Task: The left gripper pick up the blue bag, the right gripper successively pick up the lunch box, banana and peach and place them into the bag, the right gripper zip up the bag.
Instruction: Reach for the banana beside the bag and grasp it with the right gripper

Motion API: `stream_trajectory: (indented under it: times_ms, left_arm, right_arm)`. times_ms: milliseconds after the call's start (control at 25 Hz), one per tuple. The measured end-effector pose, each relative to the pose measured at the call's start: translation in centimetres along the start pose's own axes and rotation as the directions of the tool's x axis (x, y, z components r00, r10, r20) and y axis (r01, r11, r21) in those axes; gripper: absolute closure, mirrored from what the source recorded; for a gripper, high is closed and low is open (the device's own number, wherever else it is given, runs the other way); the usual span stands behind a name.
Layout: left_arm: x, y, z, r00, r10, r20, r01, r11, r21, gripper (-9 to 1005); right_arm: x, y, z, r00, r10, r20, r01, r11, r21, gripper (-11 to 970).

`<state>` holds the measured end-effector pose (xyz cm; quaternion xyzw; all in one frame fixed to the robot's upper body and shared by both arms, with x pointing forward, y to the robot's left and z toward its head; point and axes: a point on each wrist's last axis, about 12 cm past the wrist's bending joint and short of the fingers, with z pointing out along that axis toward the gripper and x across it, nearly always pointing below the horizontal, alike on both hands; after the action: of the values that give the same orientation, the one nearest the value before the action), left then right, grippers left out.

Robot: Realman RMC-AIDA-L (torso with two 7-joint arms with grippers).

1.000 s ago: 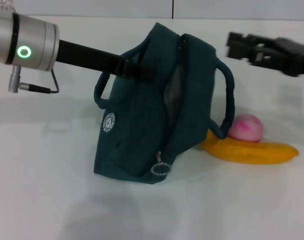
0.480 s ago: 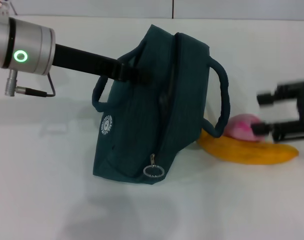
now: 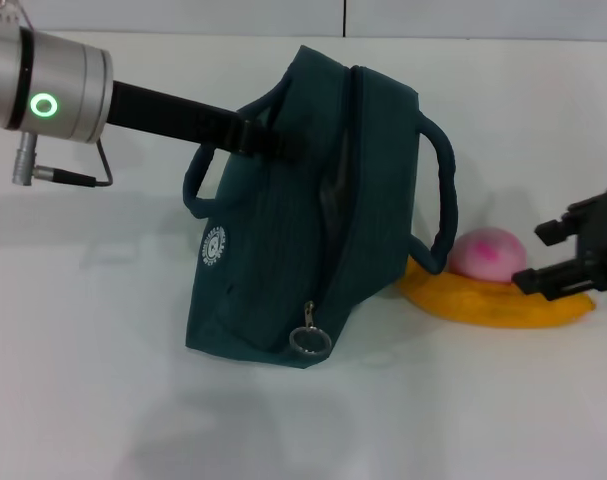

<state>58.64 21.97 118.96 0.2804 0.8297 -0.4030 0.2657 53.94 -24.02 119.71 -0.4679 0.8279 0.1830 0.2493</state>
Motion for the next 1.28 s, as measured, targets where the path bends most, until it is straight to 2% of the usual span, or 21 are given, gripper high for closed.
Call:
stream_trajectory:
  times_ms: [200, 560, 840, 1280]
  left_arm:
    - [0.0, 0.2, -0.3, 1.0, -0.005, 0.01, 0.005, 1.0, -0.005, 941]
    - [-0.2, 0.4, -0.8, 1.0, -0.011, 0.026, 0.011, 1.0, -0.015, 941]
    - [-0.1, 0.9, -1.6, 0.999, -0.021, 0.042, 0.022, 0.999, -0.032, 941]
    - [-0.1, 0.9, -1.7, 0.999, -0.014, 0.042, 0.015, 0.999, -0.035, 941]
  right_arm:
    - [-1.5, -0.5, 2.2, 1.0, -0.006, -0.02, 0.006, 1.0, -0.005, 300]
    - [-3.8, -0.2, 6.2, 0.993, -0.098, -0.072, 0.093, 0.993, -0.071, 300]
    - [-4.9, -0.4, 7.7, 0.989, -0.128, -0.079, 0.124, 0.991, -0.056, 300]
    - [-5.2, -0.8, 9.9, 0.992, -0.09, -0.092, 0.08, 0.991, -0.107, 301]
